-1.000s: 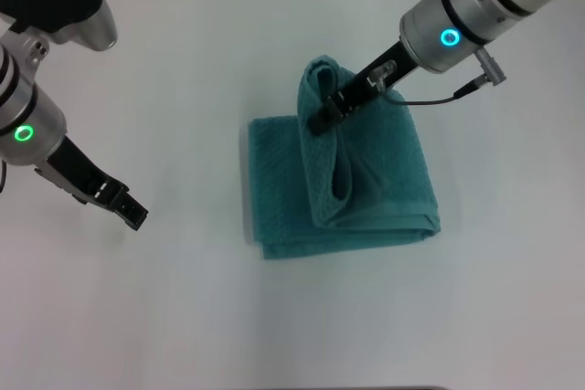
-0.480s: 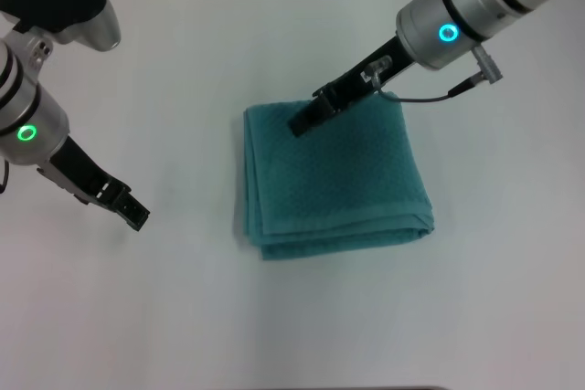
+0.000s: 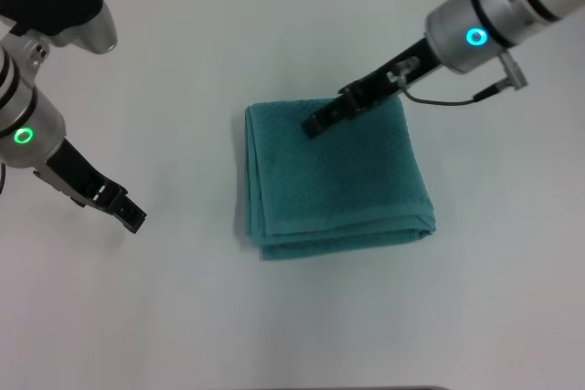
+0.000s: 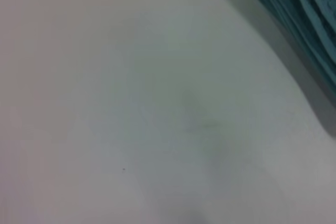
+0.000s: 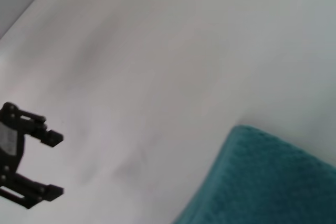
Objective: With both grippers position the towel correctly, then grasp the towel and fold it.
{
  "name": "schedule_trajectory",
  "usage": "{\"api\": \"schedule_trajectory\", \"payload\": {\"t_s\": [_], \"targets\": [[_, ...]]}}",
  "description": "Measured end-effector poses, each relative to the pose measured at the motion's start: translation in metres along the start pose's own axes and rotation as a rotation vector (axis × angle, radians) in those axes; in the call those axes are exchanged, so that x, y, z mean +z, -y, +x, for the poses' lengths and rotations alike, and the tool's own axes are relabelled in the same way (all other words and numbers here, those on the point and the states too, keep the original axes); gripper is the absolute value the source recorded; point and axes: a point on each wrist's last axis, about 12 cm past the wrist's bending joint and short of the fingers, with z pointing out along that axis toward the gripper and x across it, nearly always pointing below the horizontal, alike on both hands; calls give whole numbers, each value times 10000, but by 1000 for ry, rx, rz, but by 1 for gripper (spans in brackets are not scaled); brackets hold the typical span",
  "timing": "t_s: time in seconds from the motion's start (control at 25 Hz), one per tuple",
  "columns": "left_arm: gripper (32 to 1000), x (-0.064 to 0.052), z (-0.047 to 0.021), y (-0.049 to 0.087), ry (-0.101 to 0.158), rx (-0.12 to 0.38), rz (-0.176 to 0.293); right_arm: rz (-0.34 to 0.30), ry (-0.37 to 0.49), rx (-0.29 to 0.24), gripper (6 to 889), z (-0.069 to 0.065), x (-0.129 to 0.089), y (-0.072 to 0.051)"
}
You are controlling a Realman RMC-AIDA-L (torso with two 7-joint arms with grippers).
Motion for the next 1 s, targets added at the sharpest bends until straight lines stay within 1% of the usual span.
{"api": "schedule_trajectory", "payload": {"t_s": [0.12,0.2,0.32,0.4,0.52,0.72,0.84,1.0], "targets": [[876,1,11,-9,-3,-3,0,6,42,44,748,109,-137,149],[876,4,22,-16,-5,-5,-1,-1,78,69,820,161,-253,225],[876,10,40,-27,-8,-9,-1,-11,139,99,854,209,-456,335],[876,11,44,-29,-9,-10,-1,-12,165,114,877,238,-566,401],[876,6,42,-28,-9,-9,-3,1,180,140,877,322,-686,503],[876,-3,45,-26,-10,-8,-2,38,168,180,877,503,-821,648],[876,-5,49,-30,-11,-13,-3,77,152,208,877,598,-914,743],[876,-12,52,-31,-14,-14,-3,141,105,221,877,660,-1013,818]]}}
